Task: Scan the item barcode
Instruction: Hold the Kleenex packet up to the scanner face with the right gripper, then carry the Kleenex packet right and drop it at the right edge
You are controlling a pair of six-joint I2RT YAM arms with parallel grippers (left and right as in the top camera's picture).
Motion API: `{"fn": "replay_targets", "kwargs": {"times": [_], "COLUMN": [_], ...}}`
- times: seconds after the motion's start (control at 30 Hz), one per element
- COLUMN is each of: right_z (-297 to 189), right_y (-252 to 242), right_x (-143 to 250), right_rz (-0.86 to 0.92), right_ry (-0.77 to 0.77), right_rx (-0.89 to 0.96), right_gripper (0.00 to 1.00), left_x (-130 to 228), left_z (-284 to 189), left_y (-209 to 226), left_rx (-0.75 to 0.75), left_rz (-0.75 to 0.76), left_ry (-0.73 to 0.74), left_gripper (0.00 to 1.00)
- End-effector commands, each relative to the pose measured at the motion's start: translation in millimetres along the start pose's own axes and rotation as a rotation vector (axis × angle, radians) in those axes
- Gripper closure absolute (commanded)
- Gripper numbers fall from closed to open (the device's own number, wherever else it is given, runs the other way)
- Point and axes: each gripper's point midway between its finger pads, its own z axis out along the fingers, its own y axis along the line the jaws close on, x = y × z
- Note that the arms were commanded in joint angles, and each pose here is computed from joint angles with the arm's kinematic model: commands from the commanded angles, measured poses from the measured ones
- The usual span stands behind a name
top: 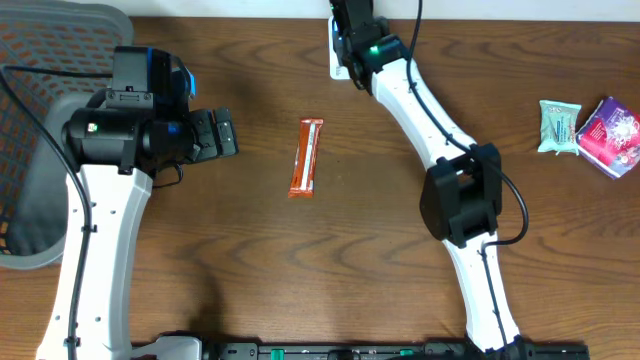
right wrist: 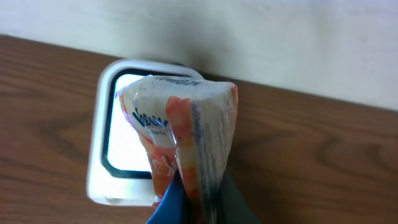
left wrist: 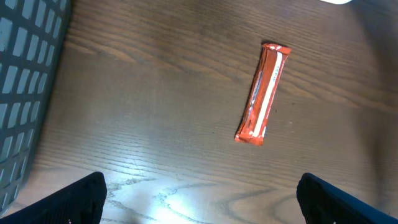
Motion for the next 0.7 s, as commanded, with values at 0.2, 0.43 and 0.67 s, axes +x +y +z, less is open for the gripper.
{"fn": "replay_targets", "kwargs": {"times": [0.2, 0.43, 0.67], "right_z": [4, -6, -42], "right_y": [-106, -235, -352], "right_x": [15, 86, 160], "right_rz": [0.242, 0.292, 0.361], "right_ry": [0.139, 0.405, 0.643], "right_rx": [0.135, 0.362, 0.571], "right_gripper": [0.99, 0.99, 0.99], "left_x": [-1, -1, -1], "left_z": [0, 0, 0], "left_y": [2, 2, 2], "left_rx": [-0.007, -0.007, -0.007], "left_rz": [-0.001, -0.001, -0.001], "left_ry": [-0.002, -0.002, -0.002], "left_gripper": [0.02, 0.02, 0.02]}}
